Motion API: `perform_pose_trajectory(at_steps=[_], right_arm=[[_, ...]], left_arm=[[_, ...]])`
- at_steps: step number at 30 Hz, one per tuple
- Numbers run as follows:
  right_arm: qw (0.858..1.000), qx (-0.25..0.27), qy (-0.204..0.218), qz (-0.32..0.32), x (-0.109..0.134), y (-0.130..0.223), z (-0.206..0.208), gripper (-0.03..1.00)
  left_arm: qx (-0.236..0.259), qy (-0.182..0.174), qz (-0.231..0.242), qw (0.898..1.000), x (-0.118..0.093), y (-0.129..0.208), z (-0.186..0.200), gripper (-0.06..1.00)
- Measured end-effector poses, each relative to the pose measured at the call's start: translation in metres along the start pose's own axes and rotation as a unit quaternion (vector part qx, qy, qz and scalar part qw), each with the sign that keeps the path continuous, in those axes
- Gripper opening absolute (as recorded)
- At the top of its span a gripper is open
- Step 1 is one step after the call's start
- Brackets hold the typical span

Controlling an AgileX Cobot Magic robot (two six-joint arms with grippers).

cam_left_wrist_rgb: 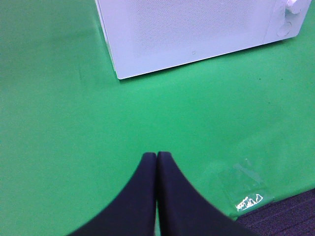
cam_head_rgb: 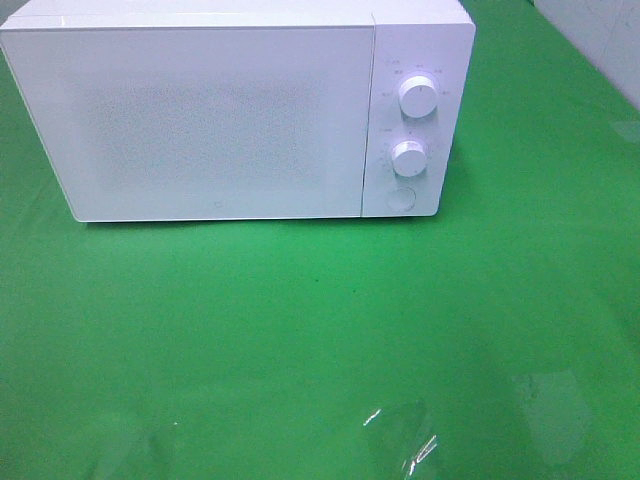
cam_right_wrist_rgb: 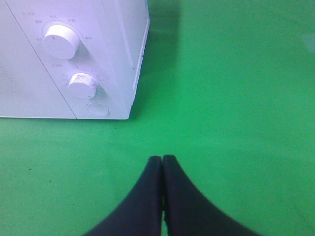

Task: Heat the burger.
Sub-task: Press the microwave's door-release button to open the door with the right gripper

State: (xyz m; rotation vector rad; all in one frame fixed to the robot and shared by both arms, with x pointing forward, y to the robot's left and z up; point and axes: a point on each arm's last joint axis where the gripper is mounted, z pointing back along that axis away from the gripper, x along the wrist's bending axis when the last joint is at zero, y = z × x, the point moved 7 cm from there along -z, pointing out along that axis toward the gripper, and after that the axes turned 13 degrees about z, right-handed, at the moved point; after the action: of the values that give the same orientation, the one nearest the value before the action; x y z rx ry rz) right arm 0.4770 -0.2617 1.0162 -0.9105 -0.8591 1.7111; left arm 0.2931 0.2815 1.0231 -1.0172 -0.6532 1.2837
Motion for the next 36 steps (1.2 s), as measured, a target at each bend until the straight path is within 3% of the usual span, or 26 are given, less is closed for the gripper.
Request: perform_pose_trajectory(at_steps=[16, 28, 34, 36], right_arm=[[0.999, 0.052, -0.018, 0.000, 0.011, 0.037, -0.096, 0.00], [0.997, 0.054, -0.022, -0.041, 0.019, 0.060, -0.134, 0.00], [0.997, 0.047, -0.056, -0.025, 0.047, 0.058, -0.150, 0.00], [0.996, 0.040, -0.085, -0.013, 0.071, 0.052, -0.160, 0.00]], left_arm=[[0.000, 0.000, 0.000, 1.000, 0.000, 0.000, 0.000, 0.00], [0.000, 0.000, 0.000, 1.000, 0.000, 0.000, 0.000, 0.00], [0.000, 0.000, 0.000, 1.000, 0.000, 0.000, 0.000, 0.00], [0.000, 0.000, 0.000, 1.000, 0.000, 0.000, 0.000, 0.00]])
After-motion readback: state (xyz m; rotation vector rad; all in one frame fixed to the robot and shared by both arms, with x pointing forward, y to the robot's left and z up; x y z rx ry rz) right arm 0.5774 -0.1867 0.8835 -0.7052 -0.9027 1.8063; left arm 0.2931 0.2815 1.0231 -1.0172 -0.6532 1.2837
